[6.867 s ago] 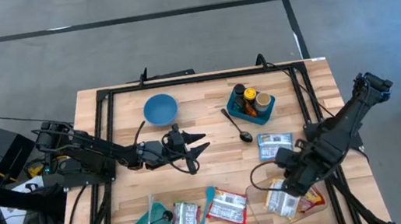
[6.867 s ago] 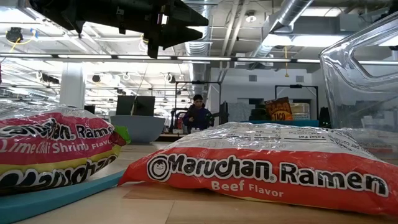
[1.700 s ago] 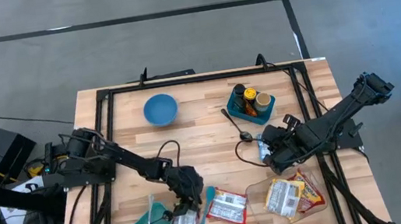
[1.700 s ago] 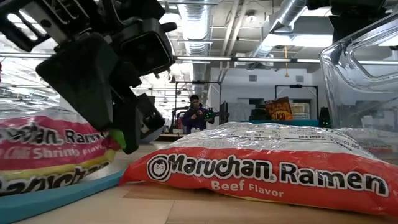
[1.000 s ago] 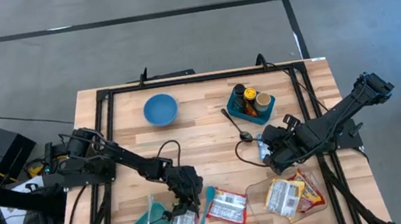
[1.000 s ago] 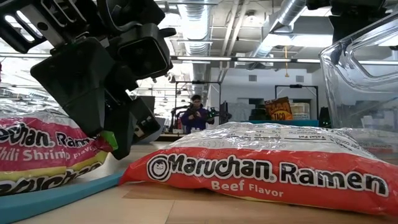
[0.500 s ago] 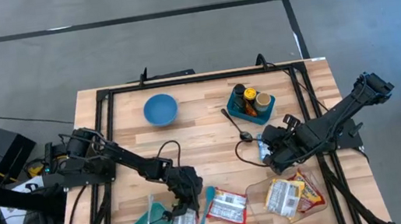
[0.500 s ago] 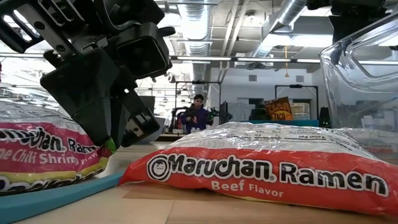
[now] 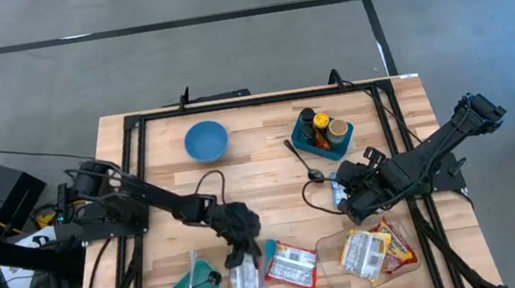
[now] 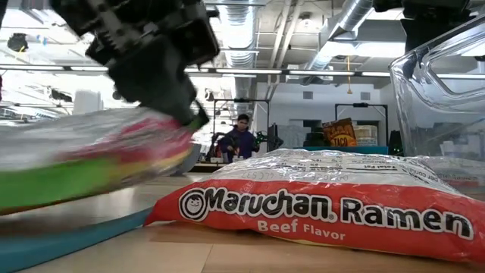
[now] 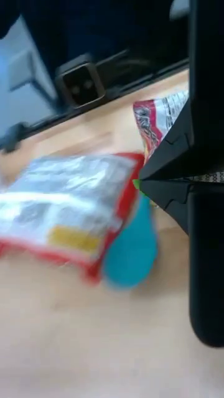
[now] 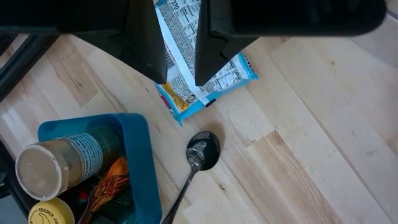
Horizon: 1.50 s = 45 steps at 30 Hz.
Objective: Pick & Place Food Item
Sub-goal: Put the pink green noodle pack into the transparent bin
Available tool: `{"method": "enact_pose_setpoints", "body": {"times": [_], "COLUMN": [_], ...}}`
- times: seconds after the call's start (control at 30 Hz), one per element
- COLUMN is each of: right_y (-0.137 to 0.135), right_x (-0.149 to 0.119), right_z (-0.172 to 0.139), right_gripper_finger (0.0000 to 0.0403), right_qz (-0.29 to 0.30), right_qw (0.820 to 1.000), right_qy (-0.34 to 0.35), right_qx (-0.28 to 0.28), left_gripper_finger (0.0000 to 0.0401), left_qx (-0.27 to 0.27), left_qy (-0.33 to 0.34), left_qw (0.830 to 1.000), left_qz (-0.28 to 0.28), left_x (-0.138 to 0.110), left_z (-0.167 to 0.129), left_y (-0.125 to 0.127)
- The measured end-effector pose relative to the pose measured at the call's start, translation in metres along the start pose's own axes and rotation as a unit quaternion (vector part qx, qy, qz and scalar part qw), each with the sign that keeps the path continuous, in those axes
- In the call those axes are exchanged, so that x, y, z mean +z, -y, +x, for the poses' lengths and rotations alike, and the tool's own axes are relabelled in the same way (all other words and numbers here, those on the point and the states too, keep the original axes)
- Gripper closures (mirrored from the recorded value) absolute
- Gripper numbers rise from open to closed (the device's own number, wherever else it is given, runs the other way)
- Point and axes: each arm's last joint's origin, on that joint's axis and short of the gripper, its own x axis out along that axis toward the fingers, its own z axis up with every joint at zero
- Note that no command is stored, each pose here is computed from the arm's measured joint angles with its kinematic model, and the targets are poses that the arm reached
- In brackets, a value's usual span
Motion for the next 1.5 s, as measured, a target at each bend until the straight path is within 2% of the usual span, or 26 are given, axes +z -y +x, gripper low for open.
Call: {"method": "enact_pose_setpoints", "body": {"times": [0.13, 0.23, 0.37, 0.53, 0.83, 1.1, 1.33, 1.5], "right_y": [0.0, 0.0, 0.0, 0.0, 0.0, -0.001, -0.006, -0.015], "right_x": [0.0, 0.0, 0.0, 0.0, 0.001, 0.002, 0.006, 0.013], "right_z": [0.0, 0.0, 0.0, 0.0, 0.0, 0.0, 0.0, -0.002], "right_gripper_finger": [0.0326, 0.0326, 0.0326, 0.0326, 0.0326, 0.0326, 0.0326, 0.0326], "right_qz": [0.0, 0.0, 0.0, 0.001, 0.001, 0.006, 0.014, 0.001], "right_qw": [1.0, 1.0, 1.0, 1.0, 1.0, 1.0, 0.998, 0.995], "right_qy": [0.003, 0.003, 0.003, 0.005, 0.009, 0.022, 0.055, 0.088], "right_qx": [-0.001, -0.002, -0.001, -0.001, -0.003, -0.001, 0.011, 0.048], "left_gripper_finger": [0.04, 0.04, 0.04, 0.0401, 0.0401, 0.0401, 0.0401, 0.0401], "left_qx": [0.082, 0.142, 0.183, 0.252, 0.26, 0.252, 0.272, 0.278], "left_qy": [0.041, 0.059, 0.061, 0.08, 0.093, 0.139, 0.192, 0.236], "left_qw": [0.995, 0.988, 0.981, 0.964, 0.961, 0.958, 0.943, 0.931], "left_qz": [0.026, 0.022, 0.012, 0.01, 0.01, 0.019, 0.022, 0.022], "left_x": [0.014, 0.02, 0.021, 0.022, 0.024, 0.033, 0.045, 0.053], "left_z": [-0.023, -0.038, -0.044, -0.046, -0.046, -0.051, -0.07, -0.082], "left_y": [-0.001, -0.004, -0.009, -0.013, -0.013, -0.008, 0.001, 0.007]}}
